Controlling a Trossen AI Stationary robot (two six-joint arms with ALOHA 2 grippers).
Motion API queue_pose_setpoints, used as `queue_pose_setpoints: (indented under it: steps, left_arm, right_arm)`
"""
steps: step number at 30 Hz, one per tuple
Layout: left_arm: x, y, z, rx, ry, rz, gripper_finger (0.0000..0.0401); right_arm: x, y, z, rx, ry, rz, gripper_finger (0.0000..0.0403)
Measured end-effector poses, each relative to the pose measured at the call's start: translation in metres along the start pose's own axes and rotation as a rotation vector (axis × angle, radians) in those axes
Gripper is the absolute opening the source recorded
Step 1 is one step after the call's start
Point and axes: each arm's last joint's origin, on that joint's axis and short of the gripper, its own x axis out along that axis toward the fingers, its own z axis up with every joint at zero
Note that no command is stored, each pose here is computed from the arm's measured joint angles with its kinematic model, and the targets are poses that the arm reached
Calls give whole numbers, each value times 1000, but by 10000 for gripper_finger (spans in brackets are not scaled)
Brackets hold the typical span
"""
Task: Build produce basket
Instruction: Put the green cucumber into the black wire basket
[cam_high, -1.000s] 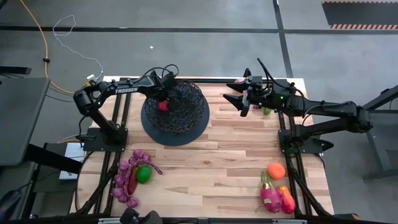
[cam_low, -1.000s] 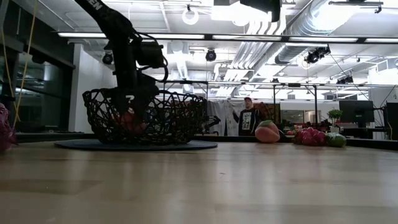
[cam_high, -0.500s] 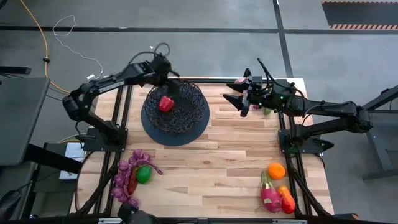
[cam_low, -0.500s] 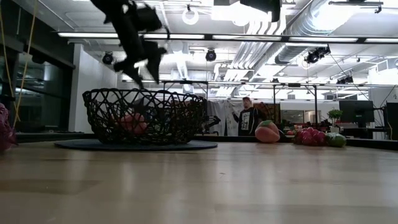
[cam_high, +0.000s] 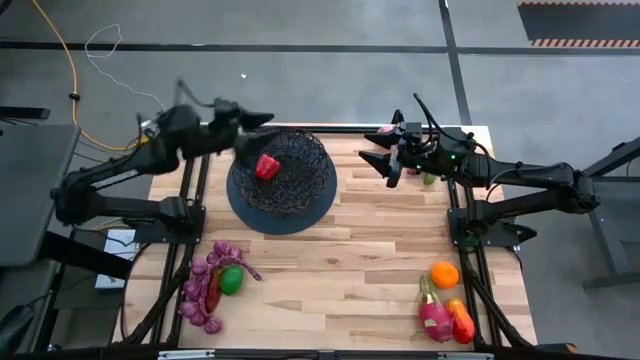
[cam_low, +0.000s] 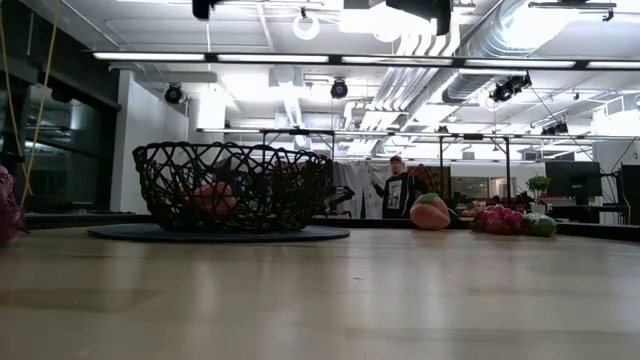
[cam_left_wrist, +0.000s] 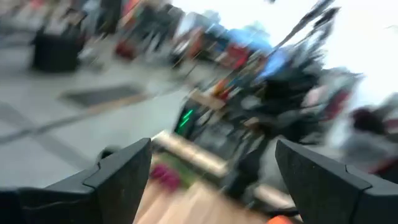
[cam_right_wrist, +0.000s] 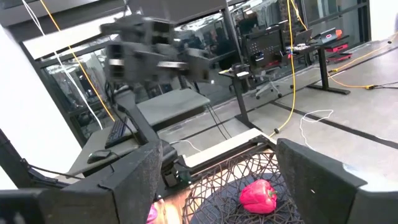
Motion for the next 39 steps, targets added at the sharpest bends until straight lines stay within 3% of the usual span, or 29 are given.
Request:
queue_pose_setpoints:
  steps: [6, 19, 23, 30, 33, 37, 39]
  left_arm:
    - [-30, -18, -18, -11, -140, -116, 330]
    - [-35, -20, -26, -11, -155, -69, 330]
    - [-33, -19, -27, -58, -148, -65, 330]
    - [-30, -19, -30, -58, -132, -59, 330]
    - [-29, -19, -30, -56, -129, -56, 330]
    - [-29, -19, -30, -54, -130, -56, 330]
    - [-29, -19, -31, -52, -129, -55, 330]
  right_arm:
    - [0, 0, 0, 0, 0, 0, 305]
    - [0, 0, 0, 8, -1, -2, 305]
    - [0, 0, 0, 8, -2, -5, 305]
    - [0, -2, 1, 9, -22, -69, 305]
    - [-1, -6, 0, 51, -24, -193, 305]
    - [-6, -20, 0, 125, 111, -574, 305]
    - [-10, -29, 2, 126, 202, -712, 305]
